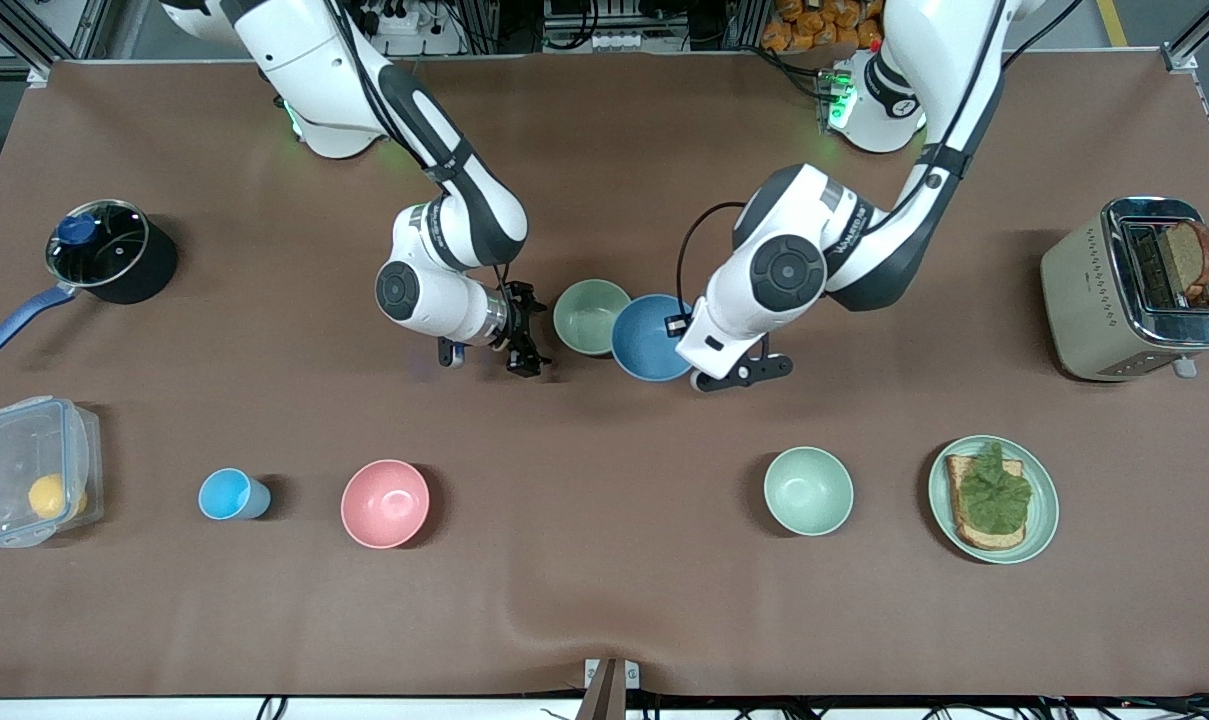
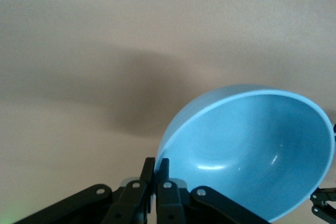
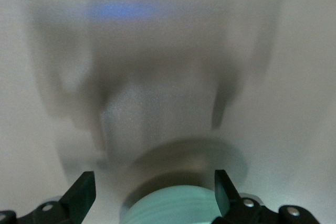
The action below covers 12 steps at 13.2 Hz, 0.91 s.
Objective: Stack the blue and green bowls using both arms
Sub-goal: 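Lower the blue bowl with the left gripper into the green bowl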
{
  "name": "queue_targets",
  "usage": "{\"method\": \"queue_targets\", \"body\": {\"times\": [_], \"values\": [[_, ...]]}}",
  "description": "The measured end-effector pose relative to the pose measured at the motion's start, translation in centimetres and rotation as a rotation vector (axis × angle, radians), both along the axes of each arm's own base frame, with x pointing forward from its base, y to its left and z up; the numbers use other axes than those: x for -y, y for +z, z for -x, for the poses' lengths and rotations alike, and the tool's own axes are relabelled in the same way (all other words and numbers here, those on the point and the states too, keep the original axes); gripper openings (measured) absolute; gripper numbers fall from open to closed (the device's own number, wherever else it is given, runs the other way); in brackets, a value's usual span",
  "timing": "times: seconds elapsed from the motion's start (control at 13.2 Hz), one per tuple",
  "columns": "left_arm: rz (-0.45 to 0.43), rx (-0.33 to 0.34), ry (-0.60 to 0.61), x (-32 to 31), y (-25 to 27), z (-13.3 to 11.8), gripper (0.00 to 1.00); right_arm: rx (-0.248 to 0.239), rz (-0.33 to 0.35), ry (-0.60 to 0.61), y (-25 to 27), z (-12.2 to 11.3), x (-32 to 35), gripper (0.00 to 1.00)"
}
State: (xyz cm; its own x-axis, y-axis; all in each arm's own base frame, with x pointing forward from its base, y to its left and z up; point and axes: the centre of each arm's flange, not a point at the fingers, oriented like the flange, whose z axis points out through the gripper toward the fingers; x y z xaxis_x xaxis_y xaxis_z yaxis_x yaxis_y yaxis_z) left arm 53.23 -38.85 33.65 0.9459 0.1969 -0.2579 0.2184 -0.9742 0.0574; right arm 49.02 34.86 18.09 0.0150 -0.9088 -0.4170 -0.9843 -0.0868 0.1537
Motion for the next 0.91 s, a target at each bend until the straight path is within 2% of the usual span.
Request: {"method": "queue_targets", "body": {"times": [0.61, 0.91], "values": [[-0.007, 0.013, 0.002, 4.4, -2.8, 4.2, 0.05, 0.002, -0.001, 0.011, 0.0, 0.4, -0.6, 1.00], [0.019, 0.013, -0.002, 6.3, -4.2, 5.8, 0.05, 0.002, -0.001, 0.011, 0.0, 0.4, -0.6, 1.00]]}}
